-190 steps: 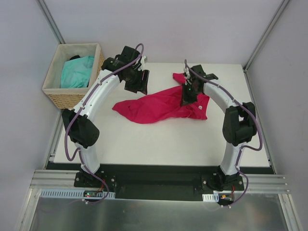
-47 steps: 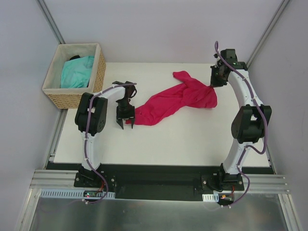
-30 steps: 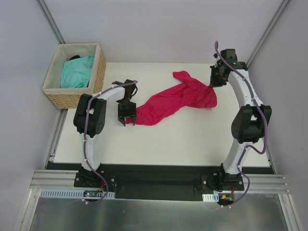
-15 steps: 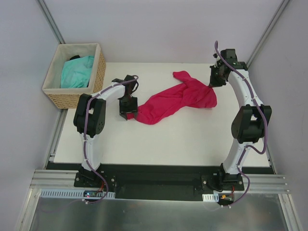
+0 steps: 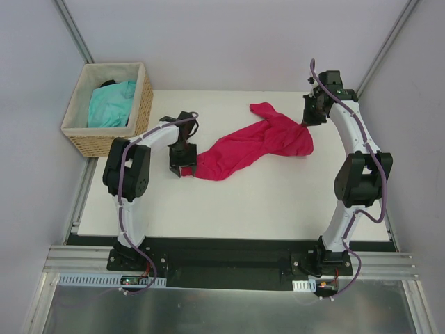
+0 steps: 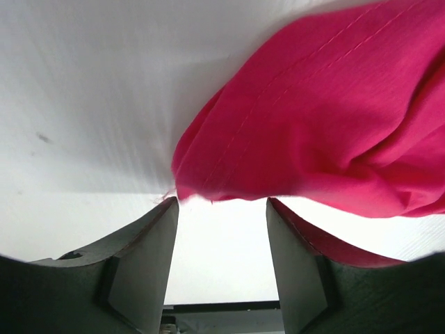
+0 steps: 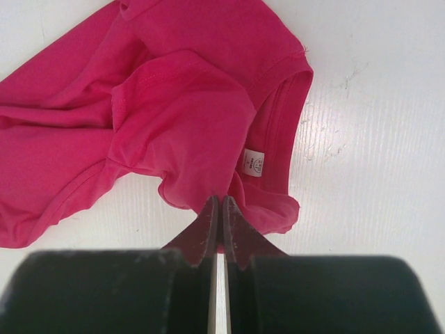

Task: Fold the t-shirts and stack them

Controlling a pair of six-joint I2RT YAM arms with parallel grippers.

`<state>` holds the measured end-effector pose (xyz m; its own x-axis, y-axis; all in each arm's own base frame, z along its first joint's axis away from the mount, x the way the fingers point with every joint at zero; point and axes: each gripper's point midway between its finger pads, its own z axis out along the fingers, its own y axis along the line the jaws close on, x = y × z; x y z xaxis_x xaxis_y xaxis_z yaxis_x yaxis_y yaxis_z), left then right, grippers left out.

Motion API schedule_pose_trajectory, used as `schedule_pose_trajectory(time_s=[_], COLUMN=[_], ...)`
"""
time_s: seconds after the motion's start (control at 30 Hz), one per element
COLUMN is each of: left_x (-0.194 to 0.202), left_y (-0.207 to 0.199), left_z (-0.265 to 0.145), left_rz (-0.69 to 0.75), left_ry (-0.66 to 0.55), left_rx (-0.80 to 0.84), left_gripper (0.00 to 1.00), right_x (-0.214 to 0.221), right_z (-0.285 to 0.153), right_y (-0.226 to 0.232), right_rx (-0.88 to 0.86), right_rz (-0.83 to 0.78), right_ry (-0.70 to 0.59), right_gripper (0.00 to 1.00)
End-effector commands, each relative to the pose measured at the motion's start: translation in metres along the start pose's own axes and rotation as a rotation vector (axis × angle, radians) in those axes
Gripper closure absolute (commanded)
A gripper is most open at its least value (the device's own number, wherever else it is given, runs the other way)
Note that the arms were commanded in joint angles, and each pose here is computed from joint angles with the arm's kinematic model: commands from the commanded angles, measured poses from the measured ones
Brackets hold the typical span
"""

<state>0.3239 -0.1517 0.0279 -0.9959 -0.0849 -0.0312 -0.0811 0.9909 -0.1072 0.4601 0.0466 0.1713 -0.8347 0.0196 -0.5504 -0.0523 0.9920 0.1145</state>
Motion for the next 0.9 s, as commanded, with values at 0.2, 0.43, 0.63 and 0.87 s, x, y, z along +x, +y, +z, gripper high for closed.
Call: schedule_pose_trajectory(time_s=[0.2, 0.43, 0.63, 0.87], left_x=[0.004, -0.014, -0.019, -0.018], left_y=[0.008, -0.001, -0.001, 0.001], left_z=[-0.031, -0.025, -0.012, -0.004], left_rz=[0.028, 0.042, 0.055, 0.054], left_ry=[-0.088, -0.102, -0.101, -0.091], left_rx=[-0.023, -0.007, -0.017, -0.023], left_gripper=[0.44, 0.45, 0.45, 0.46], right_x=[-0.008, -0.012, -0.011, -0.011], right_z=[-0.024, -0.03, -0.034, -0.04], right_y=[0.006, 0.007, 0.005, 0.003], right_rx=[-0.029, -0.026, -0.015, -0.005], right_rz=[0.008, -0.001, -0.009, -0.016], right_ry=[-0.051, -0.068, -0.072, -0.08], right_gripper=[0.99, 0.99, 0.99, 0.99])
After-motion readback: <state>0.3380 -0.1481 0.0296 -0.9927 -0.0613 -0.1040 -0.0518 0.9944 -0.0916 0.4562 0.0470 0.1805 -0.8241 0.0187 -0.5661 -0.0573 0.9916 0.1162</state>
